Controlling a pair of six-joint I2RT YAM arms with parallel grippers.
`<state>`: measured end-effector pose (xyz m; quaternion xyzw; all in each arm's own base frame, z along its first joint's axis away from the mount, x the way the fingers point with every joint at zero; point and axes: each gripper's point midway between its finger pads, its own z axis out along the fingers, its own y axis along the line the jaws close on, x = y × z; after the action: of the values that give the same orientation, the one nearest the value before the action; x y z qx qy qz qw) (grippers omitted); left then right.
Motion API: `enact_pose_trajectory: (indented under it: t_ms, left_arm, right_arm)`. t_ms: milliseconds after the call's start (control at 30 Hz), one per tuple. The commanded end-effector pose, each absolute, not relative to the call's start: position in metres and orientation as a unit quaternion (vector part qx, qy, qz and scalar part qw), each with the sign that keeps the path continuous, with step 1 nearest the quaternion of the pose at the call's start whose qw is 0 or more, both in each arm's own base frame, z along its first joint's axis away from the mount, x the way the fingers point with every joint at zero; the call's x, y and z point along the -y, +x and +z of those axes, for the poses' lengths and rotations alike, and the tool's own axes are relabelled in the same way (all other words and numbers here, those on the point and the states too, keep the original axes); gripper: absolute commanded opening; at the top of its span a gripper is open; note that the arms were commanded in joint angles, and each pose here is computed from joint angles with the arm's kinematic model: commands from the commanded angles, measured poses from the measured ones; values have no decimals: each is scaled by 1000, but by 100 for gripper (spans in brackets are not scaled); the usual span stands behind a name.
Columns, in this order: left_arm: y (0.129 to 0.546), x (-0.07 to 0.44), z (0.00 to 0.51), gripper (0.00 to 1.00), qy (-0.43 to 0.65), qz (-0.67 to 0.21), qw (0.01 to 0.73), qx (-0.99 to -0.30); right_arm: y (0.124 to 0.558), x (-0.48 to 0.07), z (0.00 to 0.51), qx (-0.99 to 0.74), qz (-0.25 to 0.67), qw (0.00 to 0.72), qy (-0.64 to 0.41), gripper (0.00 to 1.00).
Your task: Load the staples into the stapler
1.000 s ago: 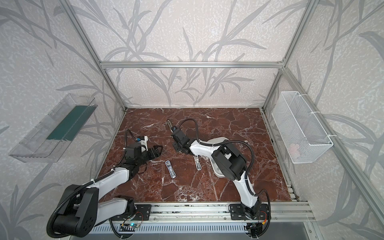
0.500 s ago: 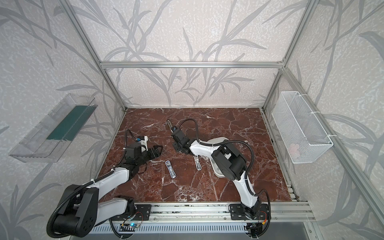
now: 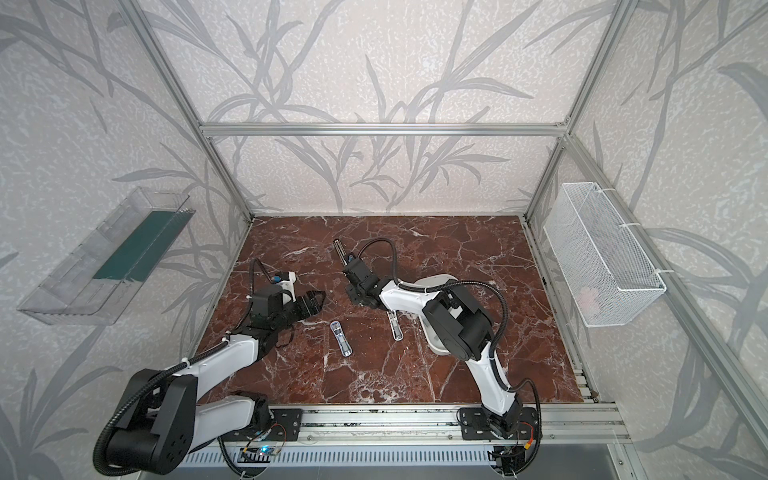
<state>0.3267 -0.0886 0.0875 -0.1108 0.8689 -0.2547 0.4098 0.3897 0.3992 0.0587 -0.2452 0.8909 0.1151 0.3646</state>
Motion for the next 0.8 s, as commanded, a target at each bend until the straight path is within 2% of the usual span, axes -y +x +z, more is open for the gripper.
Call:
enact_pose_trajectory:
  t_ms: [0,433,767]
  left_arm:
    - [329,88,95,83,-109,-253,424,-863]
    - [329,88,95,82,-108,-254,425,-862]
    - [329,88,95,83,-108,-254,424,-862]
  right_arm:
    - [380,-392,51,-901,110,343,-243,7]
    - [367,-382,51,-905,106,338,-235,7]
    - [363,-377,57,-904,107,343,-233,24]
